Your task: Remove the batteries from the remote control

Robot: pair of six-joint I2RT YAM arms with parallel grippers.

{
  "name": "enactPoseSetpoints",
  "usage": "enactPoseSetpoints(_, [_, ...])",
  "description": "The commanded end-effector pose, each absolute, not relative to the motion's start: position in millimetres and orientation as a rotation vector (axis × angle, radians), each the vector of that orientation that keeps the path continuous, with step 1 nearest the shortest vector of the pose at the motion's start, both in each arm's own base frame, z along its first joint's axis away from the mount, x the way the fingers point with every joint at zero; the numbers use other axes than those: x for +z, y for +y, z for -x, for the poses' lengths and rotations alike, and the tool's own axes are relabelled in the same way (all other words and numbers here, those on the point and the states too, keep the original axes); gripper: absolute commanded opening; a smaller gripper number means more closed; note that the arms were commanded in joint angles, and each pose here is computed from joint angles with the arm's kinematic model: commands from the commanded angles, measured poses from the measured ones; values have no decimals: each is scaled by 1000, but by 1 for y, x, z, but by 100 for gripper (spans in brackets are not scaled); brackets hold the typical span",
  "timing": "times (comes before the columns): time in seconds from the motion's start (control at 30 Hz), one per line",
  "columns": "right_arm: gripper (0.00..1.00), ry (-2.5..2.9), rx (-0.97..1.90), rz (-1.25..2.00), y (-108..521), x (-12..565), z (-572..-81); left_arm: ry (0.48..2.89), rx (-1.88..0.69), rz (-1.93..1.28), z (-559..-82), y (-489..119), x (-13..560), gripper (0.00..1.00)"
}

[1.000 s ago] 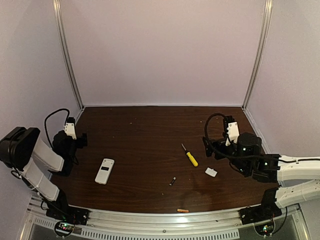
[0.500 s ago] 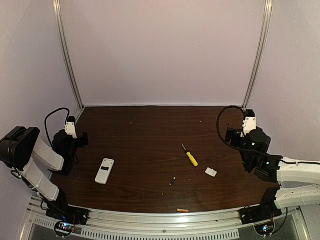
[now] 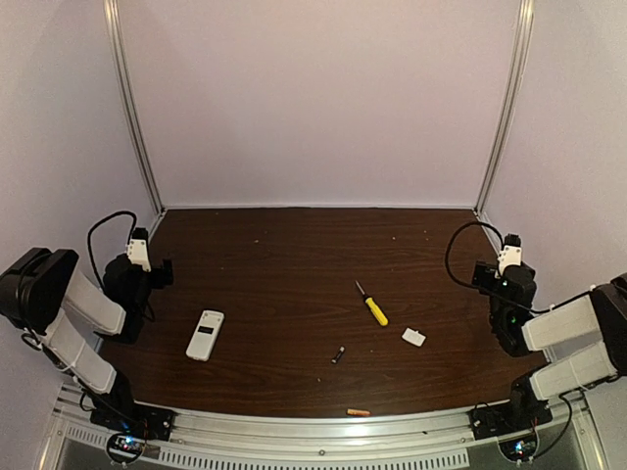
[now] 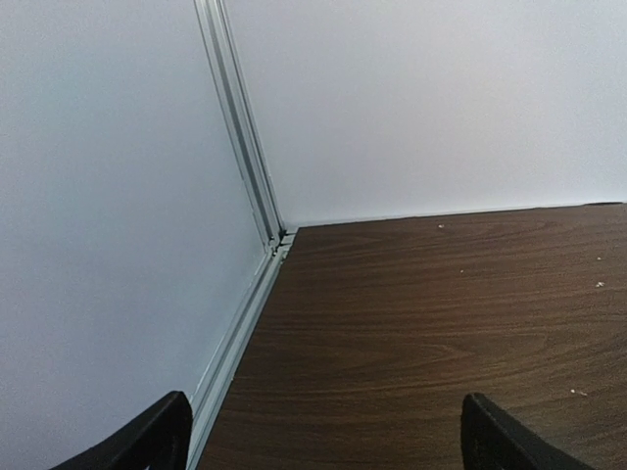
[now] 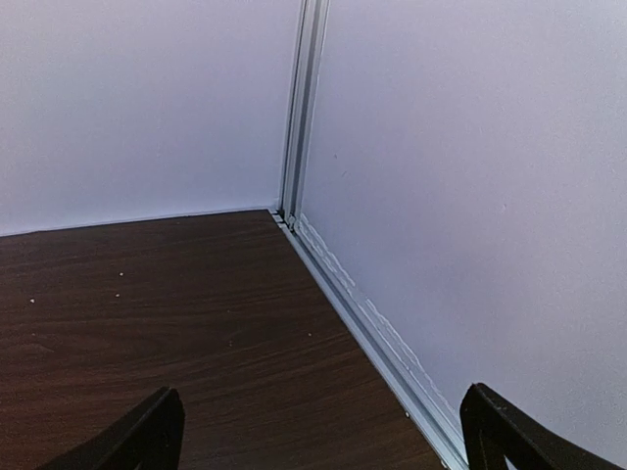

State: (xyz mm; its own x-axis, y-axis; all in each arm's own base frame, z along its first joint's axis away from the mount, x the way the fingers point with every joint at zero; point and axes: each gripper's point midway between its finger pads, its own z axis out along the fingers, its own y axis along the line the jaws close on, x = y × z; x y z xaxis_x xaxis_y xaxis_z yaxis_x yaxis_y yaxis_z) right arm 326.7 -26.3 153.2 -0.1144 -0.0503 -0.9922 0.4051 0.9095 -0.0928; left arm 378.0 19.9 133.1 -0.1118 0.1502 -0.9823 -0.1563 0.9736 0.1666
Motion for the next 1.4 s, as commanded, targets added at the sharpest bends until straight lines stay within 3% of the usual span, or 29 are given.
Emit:
enactPoseSetpoints(0.0, [100, 1505, -293, -312, -29, 176, -338, 1625, 242, 12, -382, 19, 143, 97])
enactPoseSetpoints(0.2, [100, 1501, -227, -342, -42, 162, -346, 1625, 242, 12, -382, 19, 143, 97])
enactPoseSetpoints(0.5, [100, 1621, -171, -120, -9, 145, -381, 1625, 242, 13, -382, 19, 143, 97])
enactPoseSetpoints(1.37, [100, 1624, -155, -81, -3, 144, -381, 1624, 243, 13, -382, 19, 143, 97])
